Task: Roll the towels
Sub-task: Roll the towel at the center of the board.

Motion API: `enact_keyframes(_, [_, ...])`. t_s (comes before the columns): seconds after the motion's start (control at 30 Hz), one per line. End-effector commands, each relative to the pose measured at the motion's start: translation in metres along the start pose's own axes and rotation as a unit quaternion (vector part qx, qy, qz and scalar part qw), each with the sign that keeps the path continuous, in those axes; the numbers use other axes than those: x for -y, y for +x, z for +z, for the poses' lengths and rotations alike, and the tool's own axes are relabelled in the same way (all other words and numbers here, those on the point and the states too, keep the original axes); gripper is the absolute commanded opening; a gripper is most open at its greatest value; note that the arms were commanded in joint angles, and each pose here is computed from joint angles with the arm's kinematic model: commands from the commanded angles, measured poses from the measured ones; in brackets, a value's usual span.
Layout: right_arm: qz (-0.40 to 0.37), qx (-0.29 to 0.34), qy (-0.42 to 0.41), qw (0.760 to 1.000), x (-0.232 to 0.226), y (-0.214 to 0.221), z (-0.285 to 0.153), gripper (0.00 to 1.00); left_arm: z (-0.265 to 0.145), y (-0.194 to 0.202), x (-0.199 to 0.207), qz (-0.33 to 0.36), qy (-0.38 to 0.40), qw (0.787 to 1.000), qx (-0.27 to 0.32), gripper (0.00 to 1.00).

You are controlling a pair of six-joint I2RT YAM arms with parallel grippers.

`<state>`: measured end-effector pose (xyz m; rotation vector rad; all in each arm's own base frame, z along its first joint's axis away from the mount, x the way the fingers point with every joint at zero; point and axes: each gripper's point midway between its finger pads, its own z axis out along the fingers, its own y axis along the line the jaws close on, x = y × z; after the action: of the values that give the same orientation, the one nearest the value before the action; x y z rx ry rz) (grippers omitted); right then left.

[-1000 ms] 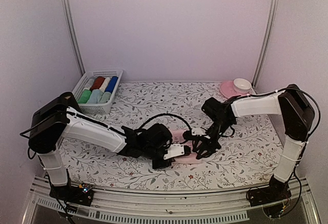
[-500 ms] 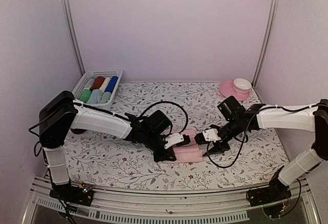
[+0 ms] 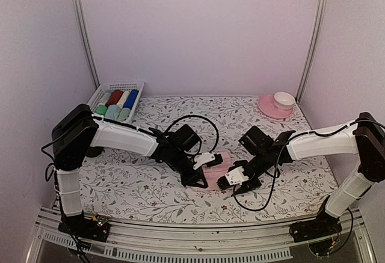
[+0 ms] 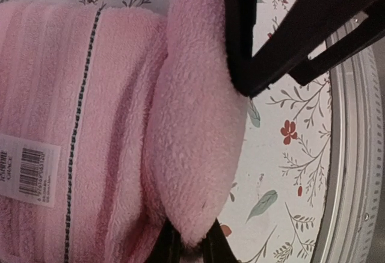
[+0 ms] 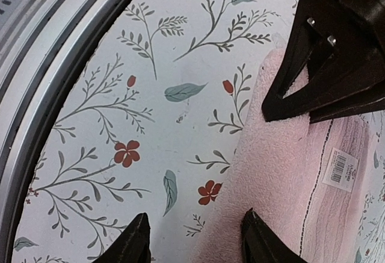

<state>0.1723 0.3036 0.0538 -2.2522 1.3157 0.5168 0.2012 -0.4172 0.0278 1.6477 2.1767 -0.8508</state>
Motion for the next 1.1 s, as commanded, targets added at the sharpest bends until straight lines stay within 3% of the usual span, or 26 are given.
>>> enact_keyframes(0.0, [0.012,-0.038,0.028,0.999,0.011,0.016,0.01,0.5,0.016,0.047,-0.004,-0.044,0.012,0.997,-0.07,0.08])
enact_keyframes(0.2, [0.021,-0.057,0.056,0.997,0.022,0.024,0.013,0.49,0.015,0.05,-0.005,-0.044,0.015,0.996,-0.071,0.08])
enact_keyframes(0.37, [0.031,-0.077,0.061,0.995,0.025,0.035,0.019,0.46,0.012,0.046,-0.008,-0.042,0.009,0.997,-0.069,0.14])
enact_keyframes(0.47, [0.038,-0.086,0.057,0.994,0.025,0.039,0.023,0.43,0.006,0.038,-0.013,-0.038,-0.003,0.997,-0.063,0.21])
enact_keyframes(0.7, [0.054,-0.107,0.056,0.991,0.027,0.05,0.031,0.3,-0.018,0.008,-0.021,-0.018,-0.046,0.998,-0.03,0.48])
enact_keyframes(0.87, [0.065,-0.115,0.047,0.99,0.026,0.056,0.035,0.22,-0.05,-0.017,-0.023,0.013,-0.1,0.995,0.028,0.54])
enact_keyframes(1.07, [0.098,-0.093,-0.002,0.991,0.017,0.053,0.036,0.2,-0.074,-0.025,-0.009,0.09,-0.181,0.976,0.086,0.6])
